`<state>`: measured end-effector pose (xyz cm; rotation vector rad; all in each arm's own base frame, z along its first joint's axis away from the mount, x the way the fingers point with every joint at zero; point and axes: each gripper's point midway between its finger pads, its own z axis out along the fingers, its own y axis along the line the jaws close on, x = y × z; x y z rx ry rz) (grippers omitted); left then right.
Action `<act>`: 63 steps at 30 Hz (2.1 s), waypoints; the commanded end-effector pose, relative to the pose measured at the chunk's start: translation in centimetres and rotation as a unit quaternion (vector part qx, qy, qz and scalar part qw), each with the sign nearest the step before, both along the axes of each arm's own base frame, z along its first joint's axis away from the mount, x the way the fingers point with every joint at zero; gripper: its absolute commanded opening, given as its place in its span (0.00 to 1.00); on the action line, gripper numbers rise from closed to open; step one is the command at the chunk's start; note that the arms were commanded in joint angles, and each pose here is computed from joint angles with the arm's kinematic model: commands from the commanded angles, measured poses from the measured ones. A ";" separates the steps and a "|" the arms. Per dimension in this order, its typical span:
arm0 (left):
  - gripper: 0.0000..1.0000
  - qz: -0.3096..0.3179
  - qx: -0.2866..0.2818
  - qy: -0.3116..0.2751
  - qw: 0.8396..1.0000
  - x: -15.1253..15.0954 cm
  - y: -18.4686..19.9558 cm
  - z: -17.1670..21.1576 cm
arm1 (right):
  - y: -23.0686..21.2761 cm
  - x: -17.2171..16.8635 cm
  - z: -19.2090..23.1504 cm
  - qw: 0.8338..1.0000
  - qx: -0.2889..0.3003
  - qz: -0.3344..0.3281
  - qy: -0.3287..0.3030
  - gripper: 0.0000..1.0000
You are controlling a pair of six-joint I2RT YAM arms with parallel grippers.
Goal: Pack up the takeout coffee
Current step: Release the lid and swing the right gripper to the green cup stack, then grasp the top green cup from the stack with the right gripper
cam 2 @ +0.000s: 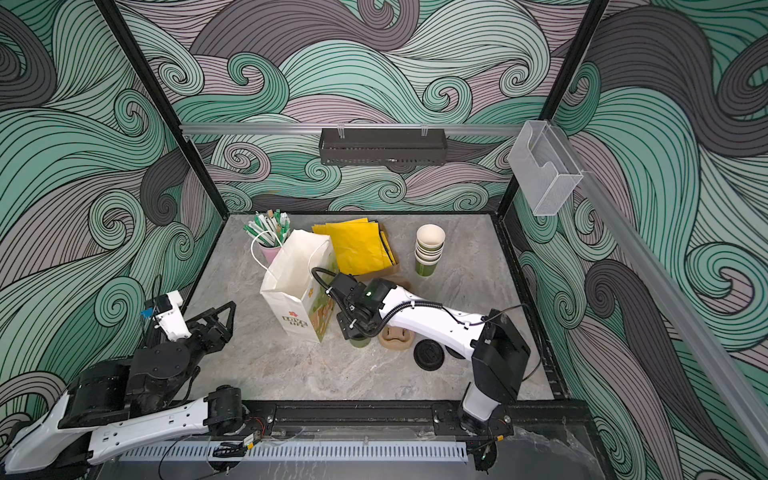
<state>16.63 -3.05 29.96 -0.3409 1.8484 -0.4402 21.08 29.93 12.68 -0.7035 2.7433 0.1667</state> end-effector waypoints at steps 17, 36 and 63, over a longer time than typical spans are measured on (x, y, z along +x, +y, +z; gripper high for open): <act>0.67 -0.113 0.065 -0.074 0.989 0.3 -4.9 7.6 | -4.3 -0.1 9.3 0.993 0.094 -0.022 -0.068 0.93; 0.76 -0.316 0.186 -0.145 0.919 8.1 -31.3 16.1 | -24.1 18.1 15.7 0.904 0.096 -0.365 -0.202 0.74; 0.77 -0.325 0.111 -0.064 0.937 9.7 -36.1 8.6 | -25.7 24.9 8.3 0.915 0.020 -0.377 -0.141 0.21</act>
